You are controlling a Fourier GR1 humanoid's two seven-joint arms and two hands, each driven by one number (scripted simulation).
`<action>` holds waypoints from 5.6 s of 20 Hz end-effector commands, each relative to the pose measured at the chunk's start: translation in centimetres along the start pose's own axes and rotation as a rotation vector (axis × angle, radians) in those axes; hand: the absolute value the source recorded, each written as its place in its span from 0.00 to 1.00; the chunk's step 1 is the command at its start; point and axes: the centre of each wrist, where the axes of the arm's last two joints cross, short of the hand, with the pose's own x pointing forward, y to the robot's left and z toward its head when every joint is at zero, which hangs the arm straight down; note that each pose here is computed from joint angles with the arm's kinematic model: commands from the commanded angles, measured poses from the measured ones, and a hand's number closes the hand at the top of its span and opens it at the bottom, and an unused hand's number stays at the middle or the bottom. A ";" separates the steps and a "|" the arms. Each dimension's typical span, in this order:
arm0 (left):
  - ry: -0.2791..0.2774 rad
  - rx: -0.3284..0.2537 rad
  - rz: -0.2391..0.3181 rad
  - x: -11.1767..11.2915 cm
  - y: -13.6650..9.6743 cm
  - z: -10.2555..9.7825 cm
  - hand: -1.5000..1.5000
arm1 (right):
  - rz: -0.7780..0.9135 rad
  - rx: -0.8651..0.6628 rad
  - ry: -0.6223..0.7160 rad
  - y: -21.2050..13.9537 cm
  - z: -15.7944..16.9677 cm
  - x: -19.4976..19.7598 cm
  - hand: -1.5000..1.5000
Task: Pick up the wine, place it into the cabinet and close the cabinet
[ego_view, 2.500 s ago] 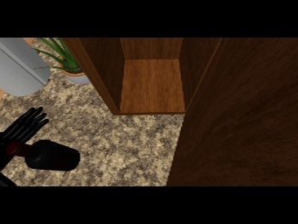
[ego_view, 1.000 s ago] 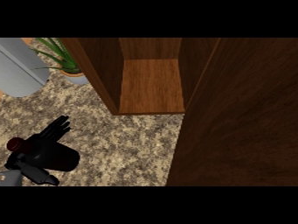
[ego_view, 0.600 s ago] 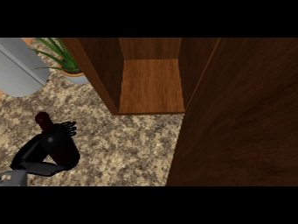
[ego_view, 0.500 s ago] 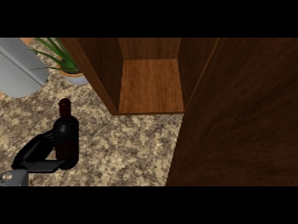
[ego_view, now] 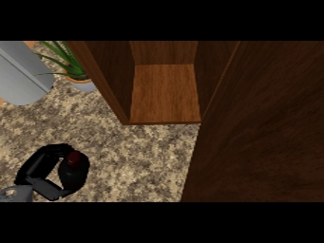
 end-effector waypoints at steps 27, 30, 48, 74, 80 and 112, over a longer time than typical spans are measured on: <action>-0.299 0.116 0.158 3.9 -14.9 -4.8 1.00 | -0.013 -0.031 -0.059 -0.8 4.4 2.7 0.00; -0.304 0.118 0.150 6.0 -17.0 -5.8 1.00 | -0.004 -0.033 -0.087 -1.6 4.2 3.1 0.00; -0.331 0.259 -0.020 10.8 -18.2 -13.0 1.00 | 0.017 -0.036 -0.081 -1.8 4.4 2.7 0.00; -0.272 0.262 -0.040 12.0 -18.8 -23.0 1.00 | -0.011 -0.010 -0.096 -2.3 4.7 2.2 0.00; -0.234 0.298 -0.087 12.2 -18.5 -24.5 1.00 | -0.036 -0.002 -0.094 -2.1 4.6 1.8 0.00; -0.185 0.545 -0.276 13.1 -14.3 -26.1 0.00 | -0.053 0.048 -0.119 -1.9 5.5 0.2 0.00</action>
